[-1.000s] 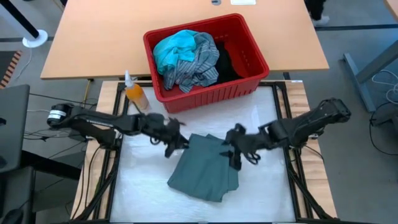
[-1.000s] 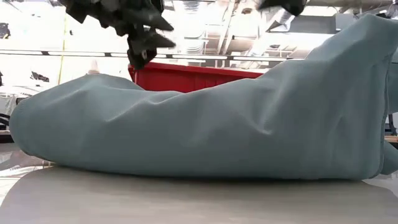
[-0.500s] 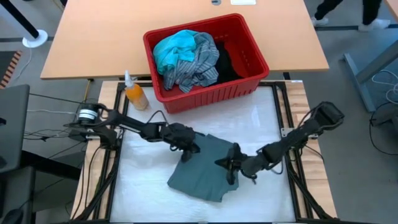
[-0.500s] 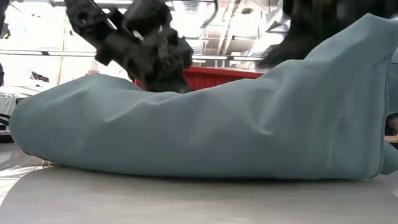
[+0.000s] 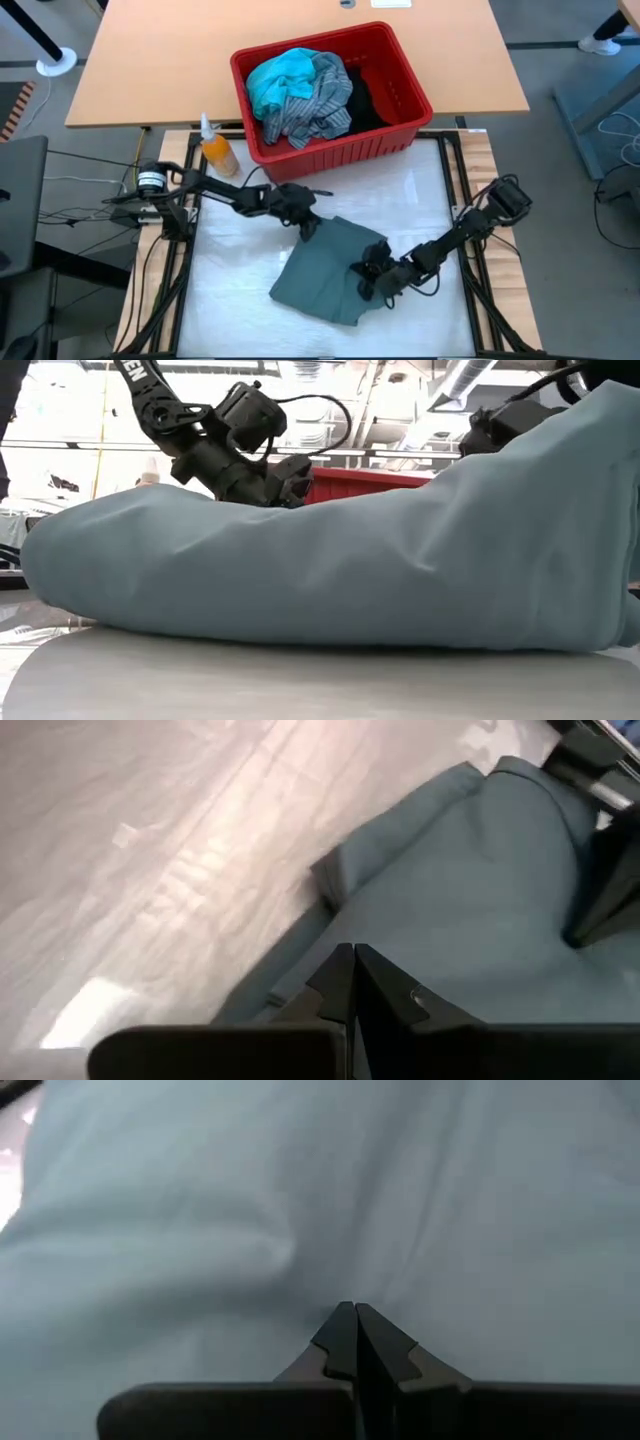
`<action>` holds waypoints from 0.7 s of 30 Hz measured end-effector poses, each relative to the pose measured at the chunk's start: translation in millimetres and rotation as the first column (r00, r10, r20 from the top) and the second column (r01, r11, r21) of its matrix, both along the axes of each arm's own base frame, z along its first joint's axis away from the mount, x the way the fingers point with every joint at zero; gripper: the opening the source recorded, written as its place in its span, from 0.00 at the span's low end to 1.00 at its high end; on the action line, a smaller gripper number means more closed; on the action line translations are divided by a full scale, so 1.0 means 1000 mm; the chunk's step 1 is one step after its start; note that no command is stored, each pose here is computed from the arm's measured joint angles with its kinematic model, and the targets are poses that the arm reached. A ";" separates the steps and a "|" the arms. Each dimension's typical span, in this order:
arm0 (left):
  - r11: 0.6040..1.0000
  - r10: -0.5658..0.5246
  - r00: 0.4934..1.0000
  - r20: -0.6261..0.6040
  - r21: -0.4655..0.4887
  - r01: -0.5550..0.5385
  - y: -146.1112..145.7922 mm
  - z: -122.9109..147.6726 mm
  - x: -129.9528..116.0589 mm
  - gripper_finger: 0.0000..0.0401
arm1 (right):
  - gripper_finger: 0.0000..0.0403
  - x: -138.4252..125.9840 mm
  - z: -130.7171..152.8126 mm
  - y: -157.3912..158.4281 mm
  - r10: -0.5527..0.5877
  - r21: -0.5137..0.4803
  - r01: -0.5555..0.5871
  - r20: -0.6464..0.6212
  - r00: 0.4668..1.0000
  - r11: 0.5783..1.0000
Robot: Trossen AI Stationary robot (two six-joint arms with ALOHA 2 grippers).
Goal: Fold Laundry from Bin
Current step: Move the folded dark blue pants to the top right of the table
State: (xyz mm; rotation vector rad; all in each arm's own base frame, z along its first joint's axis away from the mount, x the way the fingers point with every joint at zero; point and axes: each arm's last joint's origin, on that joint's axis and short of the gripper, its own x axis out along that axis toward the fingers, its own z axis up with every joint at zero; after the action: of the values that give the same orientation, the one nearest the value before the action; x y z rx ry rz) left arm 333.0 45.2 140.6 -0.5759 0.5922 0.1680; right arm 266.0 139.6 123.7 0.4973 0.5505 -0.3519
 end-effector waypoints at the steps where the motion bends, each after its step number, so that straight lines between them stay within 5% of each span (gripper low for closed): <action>1: 1.000 -0.007 1.000 0.004 -0.013 0.007 0.002 0.001 -0.001 0.00 | 0.05 0.001 0.006 -0.003 0.010 -0.011 -0.010 0.008 1.000 1.000; 11: 0.986 -0.138 0.963 0.230 0.123 0.111 -0.022 0.072 -0.015 0.00 | 0.05 0.006 0.108 -0.033 0.093 -0.183 -0.051 0.225 0.970 0.982; 14: 0.972 -0.218 0.947 0.237 0.138 0.189 -0.044 0.076 -0.019 0.00 | 0.05 0.005 0.103 -0.032 0.107 -0.205 -0.066 0.195 0.975 0.977; 21: 0.933 -0.349 0.934 0.077 0.116 0.340 -0.089 0.036 -0.036 0.00 | 0.05 0.021 0.051 -0.034 0.069 -0.240 -0.065 0.007 0.998 0.969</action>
State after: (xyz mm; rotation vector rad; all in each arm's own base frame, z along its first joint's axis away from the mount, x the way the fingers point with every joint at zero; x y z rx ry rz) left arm 296.7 -44.2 176.5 -0.3718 0.5786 -0.1612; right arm 286.9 105.4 174.5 0.2472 0.5009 -0.3445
